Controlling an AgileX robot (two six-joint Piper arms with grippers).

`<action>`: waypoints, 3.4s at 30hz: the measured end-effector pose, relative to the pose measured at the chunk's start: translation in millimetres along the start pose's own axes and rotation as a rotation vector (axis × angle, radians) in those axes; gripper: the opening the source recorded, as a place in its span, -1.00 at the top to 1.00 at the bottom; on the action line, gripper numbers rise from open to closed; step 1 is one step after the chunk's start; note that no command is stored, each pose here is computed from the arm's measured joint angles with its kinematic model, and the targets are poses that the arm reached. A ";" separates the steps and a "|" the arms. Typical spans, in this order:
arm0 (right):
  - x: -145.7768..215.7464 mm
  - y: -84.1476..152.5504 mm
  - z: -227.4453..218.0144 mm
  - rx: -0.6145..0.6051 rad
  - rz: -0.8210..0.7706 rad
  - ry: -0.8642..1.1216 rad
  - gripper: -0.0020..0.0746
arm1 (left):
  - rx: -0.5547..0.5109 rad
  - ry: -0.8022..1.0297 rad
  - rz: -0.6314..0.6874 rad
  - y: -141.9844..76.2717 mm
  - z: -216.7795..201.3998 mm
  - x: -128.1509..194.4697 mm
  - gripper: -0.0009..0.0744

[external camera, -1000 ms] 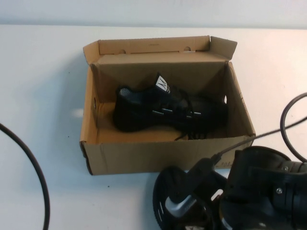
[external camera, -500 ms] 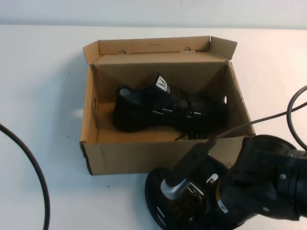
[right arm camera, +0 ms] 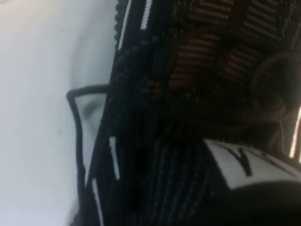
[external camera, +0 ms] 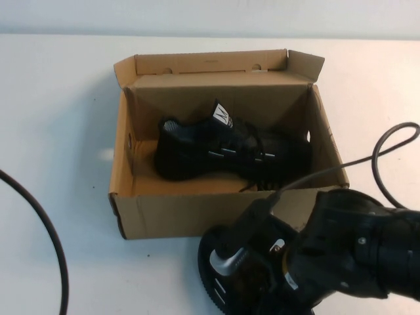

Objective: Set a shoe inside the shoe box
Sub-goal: Pick up the shoe from the table

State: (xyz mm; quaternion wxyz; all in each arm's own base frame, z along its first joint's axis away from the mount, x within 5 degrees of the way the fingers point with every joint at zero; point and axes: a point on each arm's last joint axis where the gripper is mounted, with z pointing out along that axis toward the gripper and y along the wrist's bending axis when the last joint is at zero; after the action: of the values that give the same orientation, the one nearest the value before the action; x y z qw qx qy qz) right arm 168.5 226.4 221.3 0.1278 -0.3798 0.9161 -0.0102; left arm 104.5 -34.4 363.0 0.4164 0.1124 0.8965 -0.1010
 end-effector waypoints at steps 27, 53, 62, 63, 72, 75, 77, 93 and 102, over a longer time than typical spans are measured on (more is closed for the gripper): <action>3.1 -2.6 -51.6 -0.013 -0.795 -0.284 0.97 | 0.003 0.029 -0.001 -0.2 0.0 2.6 0.98; -19.4 1.2 -37.3 0.108 -1.054 -0.409 0.97 | 0.004 0.060 -0.001 -0.3 -0.2 5.4 0.98; -19.3 13.1 -32.7 0.010 -1.145 -0.446 0.97 | 0.005 0.067 0.001 -0.3 -0.2 6.1 0.98; -18.6 15.7 -33.1 -0.008 -1.169 -0.454 0.97 | 0.005 0.067 0.003 -0.3 -0.2 6.1 0.98; -17.9 19.5 -34.0 -0.032 -1.257 -0.482 0.97 | 0.005 0.070 0.006 -0.4 -0.2 6.3 0.98; -21.0 13.9 -32.8 -0.009 -1.213 -0.487 0.97 | 0.005 0.070 0.006 -0.4 -0.2 6.3 0.98; -22.3 10.7 -31.1 -0.005 -1.184 -0.482 0.97 | 0.005 0.070 0.009 -0.4 -0.2 6.4 0.98; -22.6 9.5 -32.0 -0.012 -1.120 -0.482 0.22 | 0.003 0.077 0.048 -0.1 -0.3 7.0 0.88; -15.0 0.0 -70.0 0.015 -0.897 -0.598 -0.19 | 0.003 0.075 0.059 0.0 -0.3 6.8 -0.14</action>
State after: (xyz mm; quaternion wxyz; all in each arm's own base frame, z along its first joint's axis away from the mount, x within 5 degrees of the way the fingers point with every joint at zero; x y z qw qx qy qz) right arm 161.8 231.5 292.4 0.3687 -0.7192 0.5877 0.0384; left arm 100.0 -33.5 357.9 0.3851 0.1431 0.9076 -0.0859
